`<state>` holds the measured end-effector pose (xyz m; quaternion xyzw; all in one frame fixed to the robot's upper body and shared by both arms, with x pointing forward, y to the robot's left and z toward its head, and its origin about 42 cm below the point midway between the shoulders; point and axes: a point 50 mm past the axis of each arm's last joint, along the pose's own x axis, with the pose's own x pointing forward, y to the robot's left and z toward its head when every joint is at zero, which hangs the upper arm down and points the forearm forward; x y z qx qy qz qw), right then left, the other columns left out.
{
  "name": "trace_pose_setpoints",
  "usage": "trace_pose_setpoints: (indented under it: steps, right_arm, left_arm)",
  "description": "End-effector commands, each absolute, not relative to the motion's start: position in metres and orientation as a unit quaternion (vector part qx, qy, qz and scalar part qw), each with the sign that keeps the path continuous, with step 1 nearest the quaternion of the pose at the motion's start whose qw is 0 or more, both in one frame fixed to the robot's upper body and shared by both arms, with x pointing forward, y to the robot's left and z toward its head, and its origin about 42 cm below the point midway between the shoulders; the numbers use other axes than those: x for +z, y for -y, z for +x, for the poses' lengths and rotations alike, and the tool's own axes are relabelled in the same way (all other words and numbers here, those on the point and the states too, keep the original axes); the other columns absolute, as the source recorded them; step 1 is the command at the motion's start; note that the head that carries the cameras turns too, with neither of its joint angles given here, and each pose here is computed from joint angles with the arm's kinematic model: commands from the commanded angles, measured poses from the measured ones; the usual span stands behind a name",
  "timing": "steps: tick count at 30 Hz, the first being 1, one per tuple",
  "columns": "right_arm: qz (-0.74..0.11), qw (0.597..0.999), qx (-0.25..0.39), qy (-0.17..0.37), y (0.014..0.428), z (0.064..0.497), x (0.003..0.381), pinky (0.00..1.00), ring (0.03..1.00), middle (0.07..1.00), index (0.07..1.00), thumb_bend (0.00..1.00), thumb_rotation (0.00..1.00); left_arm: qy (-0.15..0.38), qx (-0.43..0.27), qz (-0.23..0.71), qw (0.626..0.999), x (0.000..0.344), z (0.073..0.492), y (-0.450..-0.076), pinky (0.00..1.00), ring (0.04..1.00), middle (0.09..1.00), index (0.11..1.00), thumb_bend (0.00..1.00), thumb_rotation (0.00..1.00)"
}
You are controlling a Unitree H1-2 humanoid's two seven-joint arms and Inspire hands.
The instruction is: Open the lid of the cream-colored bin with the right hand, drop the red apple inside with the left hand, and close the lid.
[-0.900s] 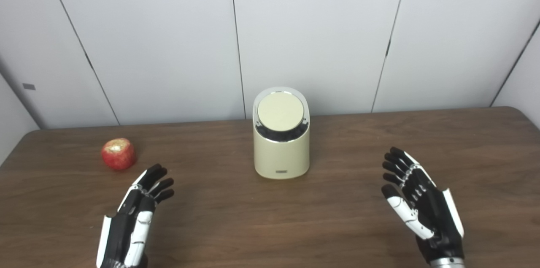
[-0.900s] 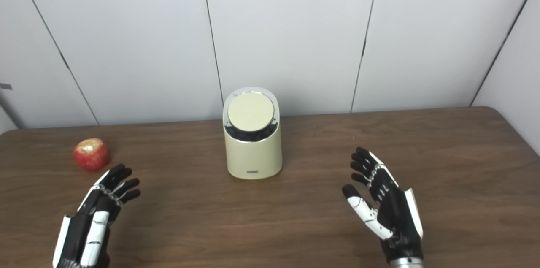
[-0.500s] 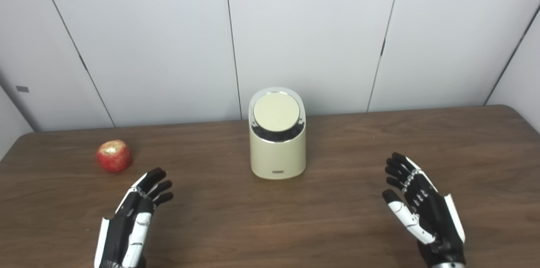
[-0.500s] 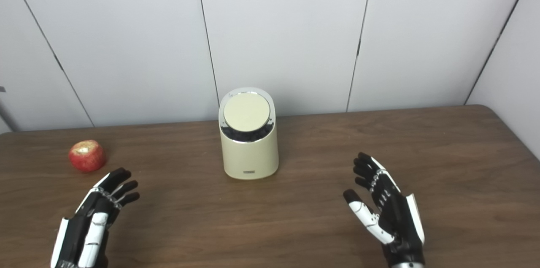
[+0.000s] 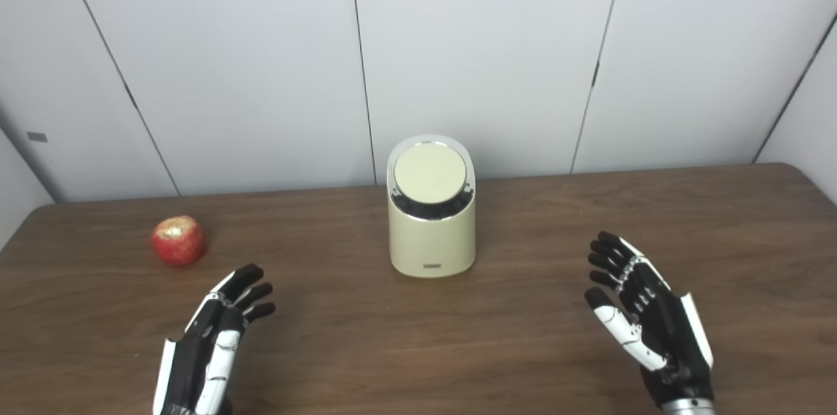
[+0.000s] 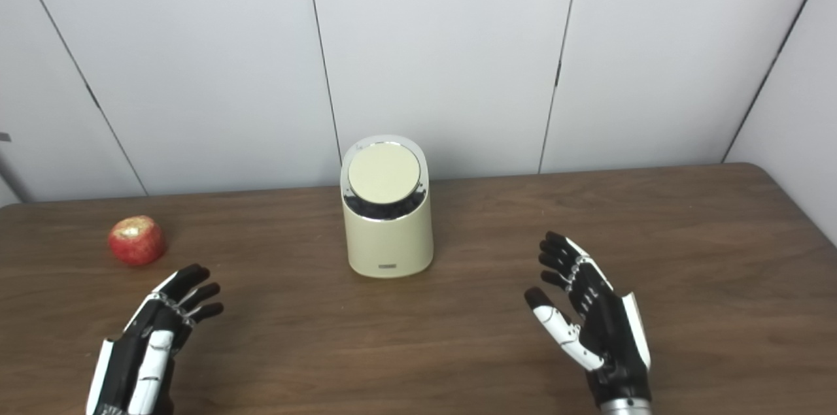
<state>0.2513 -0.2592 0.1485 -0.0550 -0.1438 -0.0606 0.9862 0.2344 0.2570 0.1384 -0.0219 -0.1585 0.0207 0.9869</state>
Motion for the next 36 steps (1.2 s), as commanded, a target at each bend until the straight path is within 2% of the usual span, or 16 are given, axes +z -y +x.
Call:
trace_pose_setpoints:
  steps: [1, 3, 5, 9, 14, 16, 21, 27, 31, 34, 36]
  right_arm:
    - [-0.063, 0.976, -0.058, 0.202, 0.264, 0.263, 0.180, 0.86, 0.871, 0.874, 0.853, 0.53, 0.48]
    - [-0.069, 0.972, -0.056, 0.217, 0.263, 0.269, 0.192, 0.89, 0.888, 0.896, 0.875, 0.56, 0.48]
    - [-0.069, 0.969, -0.052, 0.232, 0.257, 0.277, 0.210, 0.84, 0.869, 0.886, 0.879, 0.61, 0.48]
    - [-0.109, 0.952, -0.035, 0.284, 0.238, 0.310, 0.272, 0.77, 0.840, 0.866, 0.876, 0.66, 0.47]
    - [-0.149, 0.942, -0.040, 0.297, 0.222, 0.339, 0.314, 0.71, 0.807, 0.845, 0.863, 0.77, 0.50]
    - [-0.165, 0.939, -0.039, 0.298, 0.215, 0.349, 0.326, 0.70, 0.795, 0.839, 0.861, 0.78, 0.49]
    - [-0.217, 0.931, -0.034, 0.293, 0.203, 0.366, 0.345, 0.70, 0.822, 0.875, 0.900, 0.79, 0.52]
    - [-0.270, 0.922, -0.024, 0.277, 0.189, 0.389, 0.361, 0.81, 0.925, 0.949, 0.986, 0.86, 0.42]
    - [-0.305, 0.914, -0.027, 0.264, 0.183, 0.405, 0.363, 0.67, 0.905, 0.992, 1.000, 0.90, 0.36]
    - [-0.331, 0.908, -0.020, 0.255, 0.179, 0.411, 0.363, 0.67, 0.900, 0.993, 1.000, 0.91, 0.37]
    - [-0.342, 0.906, -0.018, 0.247, 0.176, 0.415, 0.362, 0.73, 0.919, 0.996, 1.000, 0.90, 0.35]
  left_arm:
    - [0.197, 0.021, -0.021, 0.980, 0.152, 0.239, -0.255, 0.74, 0.800, 0.846, 0.823, 0.52, 0.71]
    - [0.196, 0.022, -0.022, 0.980, 0.152, 0.239, -0.254, 0.74, 0.796, 0.844, 0.820, 0.52, 0.70]
    - [0.196, 0.020, -0.020, 0.980, 0.151, 0.241, -0.254, 0.74, 0.803, 0.848, 0.823, 0.51, 0.70]
    - [0.194, 0.016, -0.013, 0.981, 0.149, 0.242, -0.255, 0.76, 0.812, 0.857, 0.836, 0.48, 0.71]
    - [0.197, 0.016, -0.013, 0.980, 0.146, 0.243, -0.254, 0.77, 0.812, 0.862, 0.836, 0.48, 0.71]
    - [0.197, 0.016, -0.015, 0.980, 0.146, 0.244, -0.253, 0.76, 0.806, 0.857, 0.832, 0.49, 0.71]
    - [0.197, 0.017, -0.018, 0.980, 0.144, 0.244, -0.252, 0.77, 0.812, 0.855, 0.829, 0.47, 0.70]
    - [0.195, 0.013, -0.015, 0.981, 0.144, 0.243, -0.252, 0.78, 0.814, 0.864, 0.839, 0.49, 0.69]
    - [0.193, 0.012, -0.016, 0.981, 0.143, 0.242, -0.252, 0.79, 0.815, 0.865, 0.844, 0.50, 0.69]
    - [0.192, 0.011, -0.016, 0.981, 0.143, 0.242, -0.252, 0.81, 0.824, 0.872, 0.850, 0.50, 0.69]
    - [0.191, 0.010, -0.017, 0.981, 0.142, 0.242, -0.252, 0.81, 0.824, 0.874, 0.852, 0.50, 0.69]
